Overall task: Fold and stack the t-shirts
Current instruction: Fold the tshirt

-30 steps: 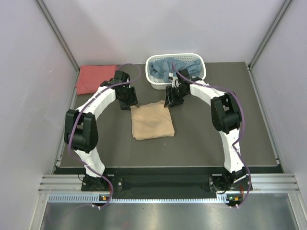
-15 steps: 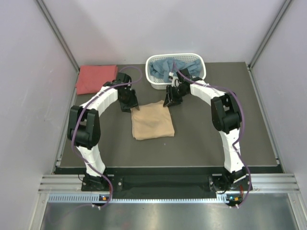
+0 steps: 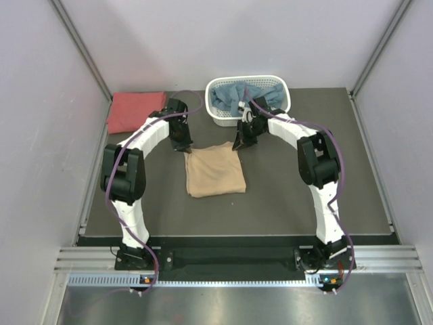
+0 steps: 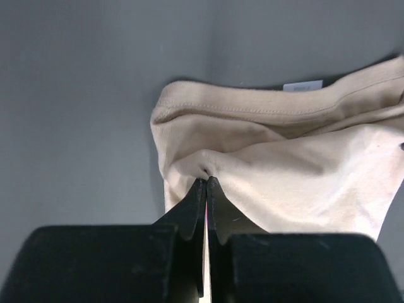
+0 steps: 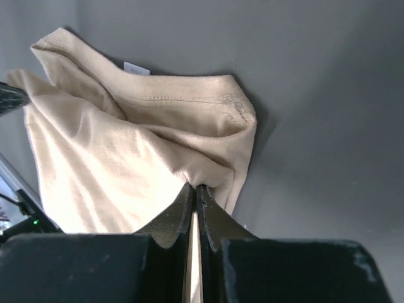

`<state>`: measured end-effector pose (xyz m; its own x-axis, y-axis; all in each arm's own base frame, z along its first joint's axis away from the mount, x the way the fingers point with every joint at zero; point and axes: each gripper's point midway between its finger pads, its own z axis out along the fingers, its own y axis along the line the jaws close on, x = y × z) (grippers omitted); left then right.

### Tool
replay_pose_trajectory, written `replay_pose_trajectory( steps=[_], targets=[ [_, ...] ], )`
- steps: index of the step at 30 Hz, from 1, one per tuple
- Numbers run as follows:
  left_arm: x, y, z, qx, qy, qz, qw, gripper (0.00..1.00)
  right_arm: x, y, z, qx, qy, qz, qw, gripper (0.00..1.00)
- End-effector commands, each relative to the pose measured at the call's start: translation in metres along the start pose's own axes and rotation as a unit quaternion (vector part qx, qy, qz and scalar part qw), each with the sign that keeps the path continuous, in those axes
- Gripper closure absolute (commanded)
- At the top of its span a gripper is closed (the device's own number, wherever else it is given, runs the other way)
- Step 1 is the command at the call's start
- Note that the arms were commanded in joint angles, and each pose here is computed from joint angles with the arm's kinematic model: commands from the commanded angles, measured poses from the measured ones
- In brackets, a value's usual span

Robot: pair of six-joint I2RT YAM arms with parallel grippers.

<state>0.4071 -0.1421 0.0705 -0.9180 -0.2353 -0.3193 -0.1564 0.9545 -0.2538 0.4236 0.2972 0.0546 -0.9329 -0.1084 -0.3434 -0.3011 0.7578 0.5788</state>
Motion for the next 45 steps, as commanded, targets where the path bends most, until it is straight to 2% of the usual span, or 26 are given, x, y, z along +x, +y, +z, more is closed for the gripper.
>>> replay_pose_trajectory(
  steps=[1, 5, 12, 17, 30, 41, 42, 43, 45],
  targets=[
    [-0.027, -0.008, -0.024, 0.004, -0.048, 0.011, 0.999, 1.0, -0.036, 0.007, -0.02, 0.013, -0.056, -0.031, 0.998, 1.0],
    [-0.032, -0.004, -0.033, -0.007, -0.062, 0.016, 0.998, 1.0, -0.043, 0.014, -0.027, 0.012, -0.069, -0.034, 0.997, 1.0],
    [-0.029, -0.002, -0.021, -0.013, -0.048, 0.015, 0.999, 1.0, -0.05, 0.01, -0.022, 0.015, -0.075, -0.028, 0.997, 1.0],
    [-0.037, 0.003, -0.023, -0.029, -0.068, 0.016, 0.997, 1.0, -0.057, 0.01, -0.025, 0.018, -0.087, -0.025, 0.996, 1.0],
    [-0.048, 0.01, 0.01, -0.048, -0.049, 0.012, 0.998, 1.0, -0.058, -0.022, 0.005, 0.016, -0.066, -0.003, 0.998, 1.0],
    [-0.068, 0.025, 0.028, -0.075, -0.06, 0.005, 0.995, 1.0, -0.07, -0.041, 0.013, 0.046, -0.085, 0.001, 0.995, 1.0],
    [-0.065, 0.028, 0.027, -0.083, -0.052, 0.006, 0.995, 0.98, -0.072, -0.043, 0.012, 0.05, -0.088, 0.001, 0.995, 0.99],
    [-0.067, 0.03, 0.025, -0.087, -0.055, 0.007, 0.995, 0.87, -0.072, -0.042, 0.011, 0.052, -0.088, 0.001, 0.995, 0.98],
    [-0.067, 0.032, 0.02, -0.092, -0.053, 0.005, 0.994, 0.8, -0.072, -0.045, 0.008, 0.065, -0.087, 0.005, 0.994, 0.94]
  ],
)
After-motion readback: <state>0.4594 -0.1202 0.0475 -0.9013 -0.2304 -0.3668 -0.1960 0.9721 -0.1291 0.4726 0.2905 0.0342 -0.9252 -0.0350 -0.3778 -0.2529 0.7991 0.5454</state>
